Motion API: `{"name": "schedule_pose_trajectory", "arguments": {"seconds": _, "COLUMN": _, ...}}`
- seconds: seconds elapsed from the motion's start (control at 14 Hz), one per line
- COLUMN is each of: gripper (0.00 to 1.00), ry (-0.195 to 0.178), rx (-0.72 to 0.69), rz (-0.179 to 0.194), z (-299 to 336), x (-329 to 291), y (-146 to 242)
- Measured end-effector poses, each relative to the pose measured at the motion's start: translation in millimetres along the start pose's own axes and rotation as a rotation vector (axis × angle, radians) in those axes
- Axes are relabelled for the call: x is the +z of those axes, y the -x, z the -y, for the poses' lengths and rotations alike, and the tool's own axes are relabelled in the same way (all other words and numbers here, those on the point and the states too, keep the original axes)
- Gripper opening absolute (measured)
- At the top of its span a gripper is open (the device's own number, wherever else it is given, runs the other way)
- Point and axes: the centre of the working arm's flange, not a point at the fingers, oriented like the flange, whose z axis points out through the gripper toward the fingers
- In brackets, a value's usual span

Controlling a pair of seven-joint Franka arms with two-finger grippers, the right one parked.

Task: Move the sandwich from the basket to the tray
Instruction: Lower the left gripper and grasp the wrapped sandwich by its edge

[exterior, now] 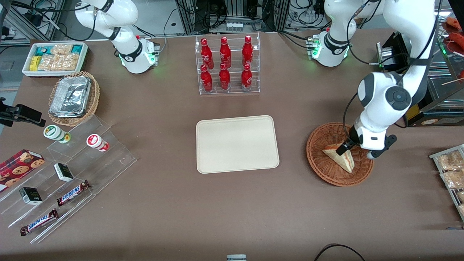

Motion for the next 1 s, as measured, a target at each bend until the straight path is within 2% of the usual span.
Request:
{"name": "schedule_pose_trajectory", "arguments": {"seconds": 0.21, "gripper": 1.0, "ry": 0.011, "rx": -0.013, "rz": -0.002, "z": 0.8, "x": 28.9, "y": 0.5}}
{"name": "schedule_pose_trajectory", "arguments": {"seconds": 0.36, "gripper": 0.96, "ry": 0.009, "rx": -0.015, "rz": 0.003, "z": 1.8, "x": 40.0, "y": 1.4}}
{"name": "schedule_pose_trajectory", "arguments": {"seconds": 0.43, "gripper": 0.9, "ry": 0.008, "rx": -0.015, "rz": 0.005, "z": 2.0, "x": 41.3, "y": 1.6}}
{"name": "schedule_pose_trajectory", "arguments": {"seconds": 0.64, "gripper": 0.57, "ry": 0.006, "rx": -0.015, "rz": 0.004, "z": 1.1, "x": 35.0, "y": 0.2}}
{"name": "schedule_pose_trajectory", "arguments": {"seconds": 0.79, "gripper": 0.38, "ry": -0.016, "rx": -0.01, "rz": 0.018, "z": -0.6, "x": 16.6, "y": -1.6}}
{"name": "schedule_pose_trajectory", "arguments": {"seconds": 1.0, "gripper": 0.29, "ry": -0.067, "rx": 0.026, "rz": 0.029, "z": -15.3, "x": -52.1, "y": -8.0}}
